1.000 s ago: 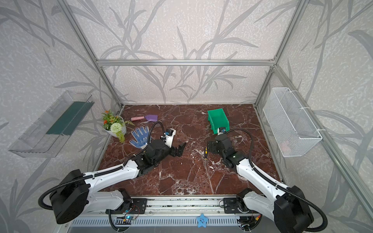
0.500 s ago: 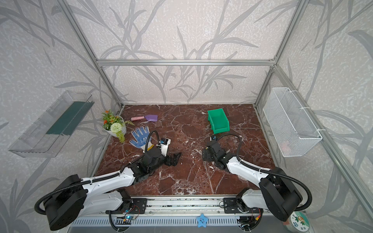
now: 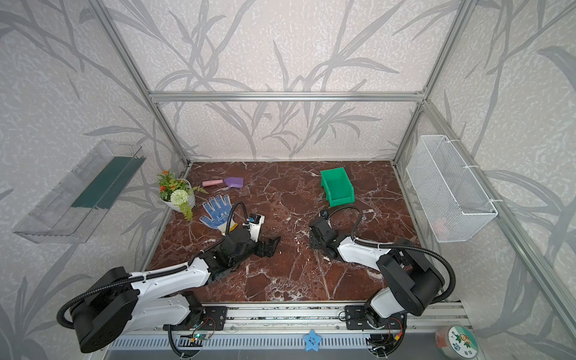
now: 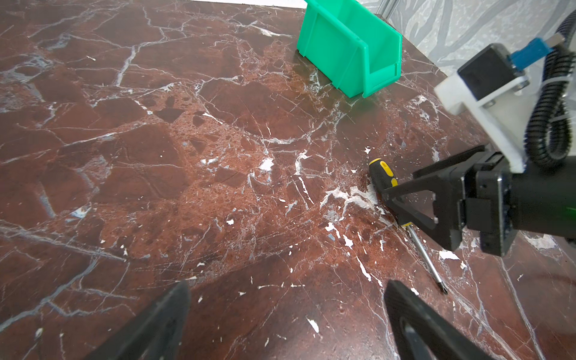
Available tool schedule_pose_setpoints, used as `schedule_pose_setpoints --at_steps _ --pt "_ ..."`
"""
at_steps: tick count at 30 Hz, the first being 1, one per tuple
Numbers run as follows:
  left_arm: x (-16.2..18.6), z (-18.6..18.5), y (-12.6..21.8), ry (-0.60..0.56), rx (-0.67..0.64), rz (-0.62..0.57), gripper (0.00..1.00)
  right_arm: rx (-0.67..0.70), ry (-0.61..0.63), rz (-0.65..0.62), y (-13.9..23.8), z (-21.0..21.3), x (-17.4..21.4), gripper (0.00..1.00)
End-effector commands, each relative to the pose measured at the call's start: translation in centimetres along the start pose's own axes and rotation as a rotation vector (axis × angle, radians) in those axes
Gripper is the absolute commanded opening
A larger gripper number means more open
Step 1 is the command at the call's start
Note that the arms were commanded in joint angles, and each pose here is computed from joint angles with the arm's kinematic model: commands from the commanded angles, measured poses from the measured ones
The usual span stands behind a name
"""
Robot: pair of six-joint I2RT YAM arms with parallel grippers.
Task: Put the screwdriver in the bin
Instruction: 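Reach the right gripper to the screwdriver handle while the left arm moves inward, then close the right gripper on the black-and-yellow screwdriver handle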
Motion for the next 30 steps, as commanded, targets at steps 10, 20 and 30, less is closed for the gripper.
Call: schedule_pose_setpoints --at_steps 10,20,30 --pt "0.0 0.1 0.0 -0.003 -0.006 0.008 0.99 0.041 -0.004 -0.025 -1.1 1.1 -0.6 0.2" --pt "-1.4 -0.7 -0.3 0.006 0.023 -0.003 0.99 0.069 0.029 -0.131 2.6 1.5 -4.6 0.12" --pt "-7.5 -3.5 -1.6 -0.087 0.087 -0.089 0.99 -0.023 -0.079 -0.208 6.3 -0.4 -12.8 0.11"
Point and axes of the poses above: each gripper's point midway between its finger pads, its own y axis back along the fingers, its own z axis along the line the jaws close on, x = y × z, the point moved 5 cm from there along y, back along the fingers, and after that the axes turned 6 degrees about -y, right-handed, at the moved point
